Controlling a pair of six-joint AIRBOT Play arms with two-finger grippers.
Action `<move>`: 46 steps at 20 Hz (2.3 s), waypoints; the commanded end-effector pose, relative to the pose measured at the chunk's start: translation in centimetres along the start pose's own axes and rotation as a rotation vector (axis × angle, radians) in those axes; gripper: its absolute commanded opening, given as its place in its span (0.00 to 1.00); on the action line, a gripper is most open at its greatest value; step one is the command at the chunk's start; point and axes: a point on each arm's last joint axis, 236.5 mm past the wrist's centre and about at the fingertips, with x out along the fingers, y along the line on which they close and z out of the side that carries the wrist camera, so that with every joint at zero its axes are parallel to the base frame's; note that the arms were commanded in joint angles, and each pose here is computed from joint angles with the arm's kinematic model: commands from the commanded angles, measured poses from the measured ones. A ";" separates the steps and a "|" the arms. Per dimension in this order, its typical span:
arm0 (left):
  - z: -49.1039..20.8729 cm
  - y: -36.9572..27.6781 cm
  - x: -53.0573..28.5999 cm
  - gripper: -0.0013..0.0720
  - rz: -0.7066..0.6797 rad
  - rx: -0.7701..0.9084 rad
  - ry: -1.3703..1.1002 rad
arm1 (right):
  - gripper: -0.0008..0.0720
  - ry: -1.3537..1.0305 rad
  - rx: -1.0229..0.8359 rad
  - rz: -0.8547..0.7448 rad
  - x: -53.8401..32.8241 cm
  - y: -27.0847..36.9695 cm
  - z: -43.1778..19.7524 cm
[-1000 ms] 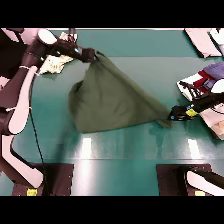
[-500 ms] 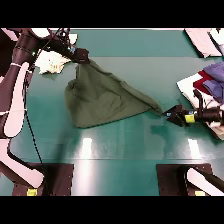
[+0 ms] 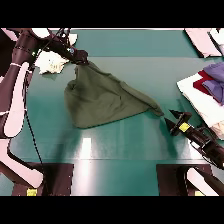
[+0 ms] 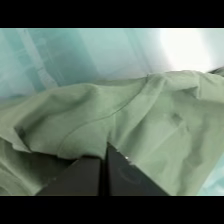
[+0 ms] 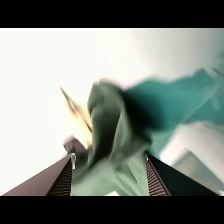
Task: Fold the shirts.
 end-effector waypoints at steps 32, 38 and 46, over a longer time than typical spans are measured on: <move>6.9 -11.5 -38.2 0.05 0.240 0.227 -0.883 | 0.04 -0.061 -1.737 -0.126 -14.2 35.6 -17.7; 0.1 -16.2 -44.3 0.05 0.228 0.230 -0.899 | 0.04 -0.256 -1.842 -0.256 -23.0 34.2 -21.0; -5.1 -15.0 -42.2 0.05 0.247 0.121 -0.715 | 0.04 -0.308 -1.737 -0.443 -25.6 30.6 -17.9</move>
